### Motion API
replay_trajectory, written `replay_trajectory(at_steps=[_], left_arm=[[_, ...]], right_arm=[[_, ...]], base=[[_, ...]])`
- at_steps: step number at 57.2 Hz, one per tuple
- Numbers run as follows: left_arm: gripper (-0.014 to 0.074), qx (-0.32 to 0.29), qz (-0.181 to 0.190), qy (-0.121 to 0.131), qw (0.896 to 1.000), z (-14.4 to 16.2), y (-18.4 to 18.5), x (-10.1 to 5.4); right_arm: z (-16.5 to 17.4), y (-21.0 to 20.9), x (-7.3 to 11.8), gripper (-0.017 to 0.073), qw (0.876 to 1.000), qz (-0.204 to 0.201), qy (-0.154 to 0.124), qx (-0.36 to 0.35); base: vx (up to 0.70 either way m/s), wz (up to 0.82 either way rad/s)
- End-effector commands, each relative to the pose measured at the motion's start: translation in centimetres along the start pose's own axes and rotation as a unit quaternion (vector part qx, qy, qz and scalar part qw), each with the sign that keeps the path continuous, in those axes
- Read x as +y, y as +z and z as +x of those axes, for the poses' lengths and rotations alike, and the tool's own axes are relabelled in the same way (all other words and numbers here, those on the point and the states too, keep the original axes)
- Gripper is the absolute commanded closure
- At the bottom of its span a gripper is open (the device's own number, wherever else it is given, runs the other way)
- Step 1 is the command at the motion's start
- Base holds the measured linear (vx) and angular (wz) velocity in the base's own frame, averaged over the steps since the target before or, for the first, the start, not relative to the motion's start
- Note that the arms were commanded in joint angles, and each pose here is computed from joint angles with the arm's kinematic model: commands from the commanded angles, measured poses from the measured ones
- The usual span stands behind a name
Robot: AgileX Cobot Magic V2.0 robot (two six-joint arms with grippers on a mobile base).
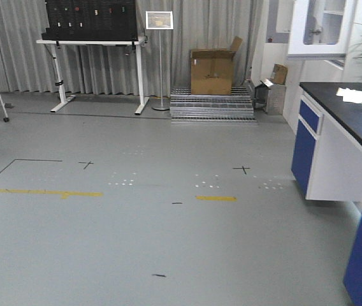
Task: Sort red and green spoons into left cabinet
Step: 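Drive the base away from the bench toward the white cabinet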
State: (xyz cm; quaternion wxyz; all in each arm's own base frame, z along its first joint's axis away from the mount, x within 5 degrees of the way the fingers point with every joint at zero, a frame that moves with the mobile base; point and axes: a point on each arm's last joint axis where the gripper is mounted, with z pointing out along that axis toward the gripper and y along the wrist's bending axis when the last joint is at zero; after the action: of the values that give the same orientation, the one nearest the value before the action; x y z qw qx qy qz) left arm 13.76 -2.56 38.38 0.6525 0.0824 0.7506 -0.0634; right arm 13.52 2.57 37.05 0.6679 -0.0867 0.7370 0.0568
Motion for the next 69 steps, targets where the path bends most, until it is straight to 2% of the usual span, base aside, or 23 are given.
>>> replay_trajectory(at_steps=[1, 69], left_arm=[[0.0594, -0.051, -0.004, -0.008, 0.999, -1.58, -0.37, 0.04], [0.0594, -0.051, -0.004, -0.008, 0.999, -1.59, -0.36, 0.05]], right_arm=[[-1.76, -0.37, -0.22, 0.0564, 0.998, 0.011, -0.008, -0.057], [-1.77, -0.37, -0.22, 0.0564, 0.998, 0.011, -0.008, -0.057]], base=[[0.52, 0.17], [0.59, 0.01]])
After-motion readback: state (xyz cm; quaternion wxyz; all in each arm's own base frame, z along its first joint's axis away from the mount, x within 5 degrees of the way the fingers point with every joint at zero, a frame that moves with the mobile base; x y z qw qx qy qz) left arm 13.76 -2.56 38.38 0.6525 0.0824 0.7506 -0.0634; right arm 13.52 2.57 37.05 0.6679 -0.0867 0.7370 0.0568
